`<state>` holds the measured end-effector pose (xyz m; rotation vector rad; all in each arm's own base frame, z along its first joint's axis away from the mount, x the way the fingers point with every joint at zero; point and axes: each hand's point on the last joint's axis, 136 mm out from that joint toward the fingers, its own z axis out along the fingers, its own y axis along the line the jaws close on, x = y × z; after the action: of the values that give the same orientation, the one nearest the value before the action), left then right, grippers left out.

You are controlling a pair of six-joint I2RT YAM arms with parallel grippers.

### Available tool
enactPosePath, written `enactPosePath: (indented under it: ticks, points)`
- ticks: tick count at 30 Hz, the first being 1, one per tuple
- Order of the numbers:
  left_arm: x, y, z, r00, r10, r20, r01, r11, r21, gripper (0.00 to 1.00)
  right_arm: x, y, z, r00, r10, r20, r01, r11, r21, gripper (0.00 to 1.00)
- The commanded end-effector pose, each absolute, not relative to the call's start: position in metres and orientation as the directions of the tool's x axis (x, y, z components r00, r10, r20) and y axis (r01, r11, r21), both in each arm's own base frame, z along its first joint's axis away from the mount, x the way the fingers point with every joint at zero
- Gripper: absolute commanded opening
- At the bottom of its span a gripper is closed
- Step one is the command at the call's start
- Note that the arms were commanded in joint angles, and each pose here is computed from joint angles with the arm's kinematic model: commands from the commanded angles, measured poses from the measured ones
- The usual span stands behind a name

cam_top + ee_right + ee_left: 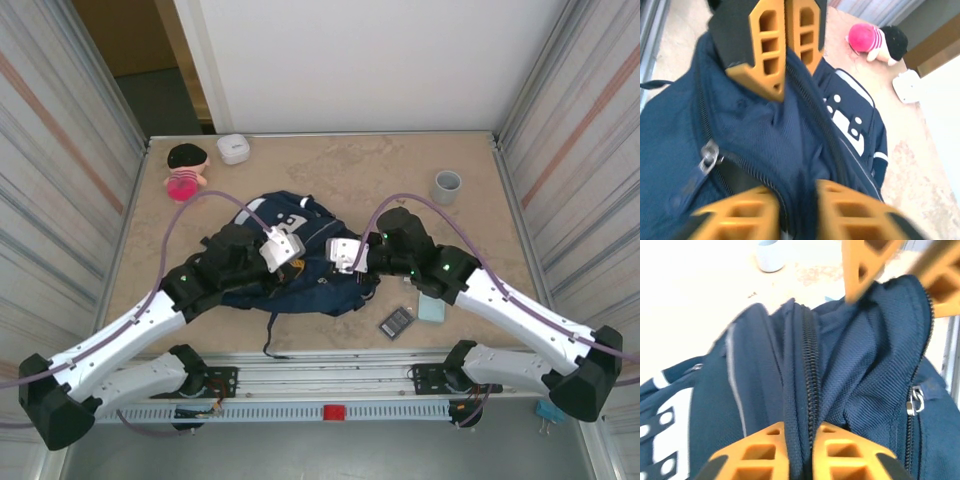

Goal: Pack books, pencil case, and school supplies into a backpack

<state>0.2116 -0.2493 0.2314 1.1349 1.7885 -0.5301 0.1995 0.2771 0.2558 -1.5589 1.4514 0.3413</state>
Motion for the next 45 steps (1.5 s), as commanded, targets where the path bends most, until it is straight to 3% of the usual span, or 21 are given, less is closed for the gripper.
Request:
enactPosePath:
  ticks: [1, 3, 9, 12, 15, 20, 29, 32, 35, 37, 41, 45]
  points:
    - [0.219, -0.245, 0.273, -0.11, 0.391, -0.914, 0.854, 0.508, 0.115, 0.0, 0.194, 0.242, 0.28, -0.017, -0.556, -0.831, -0.902, 0.367, -0.227, 0.57]
    - [0.215, -0.247, 0.279, -0.11, 0.401, -0.909, 0.871, 0.48, 0.106, 0.0, 0.185, 0.225, 0.274, -0.214, -0.515, -0.83, -0.88, 0.47, -0.064, 0.64]
    - [0.213, -0.255, 0.291, -0.115, 0.418, -0.901, 0.892, 0.443, 0.091, 0.0, 0.142, 0.239, 0.275, -0.611, -0.303, -0.732, -0.743, 0.538, 0.397, 0.6]
    - [0.212, -0.259, 0.296, -0.122, 0.414, -0.902, 0.903, 0.424, 0.073, 0.0, 0.144, 0.261, 0.263, -0.71, -0.274, -0.648, -0.666, 0.558, 0.494, 0.57]
    - [0.21, -0.261, 0.299, -0.119, 0.403, -0.907, 0.908, 0.414, 0.065, 0.0, 0.159, 0.275, 0.249, -0.735, -0.284, -0.616, -0.638, 0.597, 0.486, 0.59]
    - [0.211, -0.261, 0.3, -0.124, 0.402, -0.907, 0.906, 0.418, 0.062, 0.0, 0.174, 0.297, 0.25, -0.692, -0.291, -0.66, -0.676, 0.582, 0.452, 0.55]
    - [0.214, -0.262, 0.305, -0.126, 0.385, -0.914, 0.9, 0.432, 0.057, 0.0, 0.174, 0.311, 0.234, -0.678, -0.356, -0.643, -0.69, 0.611, 0.389, 0.4]
    - [0.216, -0.261, 0.304, -0.126, 0.39, -0.912, 0.895, 0.441, 0.065, 0.0, 0.177, 0.302, 0.225, -0.679, -0.386, -0.625, -0.67, 0.675, 0.31, 0.26]
    - [0.218, -0.258, 0.298, -0.132, 0.414, -0.901, 0.889, 0.451, 0.077, 0.0, 0.179, 0.29, 0.225, -0.68, -0.397, -0.616, -0.651, 0.713, 0.259, 0.22]
    - [0.219, -0.256, 0.292, -0.136, 0.435, -0.89, 0.885, 0.457, 0.088, 0.0, 0.178, 0.284, 0.229, -0.68, -0.402, -0.614, -0.649, 0.719, 0.248, 0.19]
    - [0.221, -0.254, 0.286, -0.143, 0.454, -0.88, 0.882, 0.462, 0.095, 0.0, 0.17, 0.285, 0.23, -0.682, -0.422, -0.597, -0.666, 0.696, 0.268, 0.02]
    - [0.221, -0.257, 0.287, -0.141, 0.445, -0.884, 0.886, 0.455, 0.088, 0.0, 0.159, 0.295, 0.228, -0.688, -0.44, -0.578, -0.689, 0.646, 0.329, 0.03]
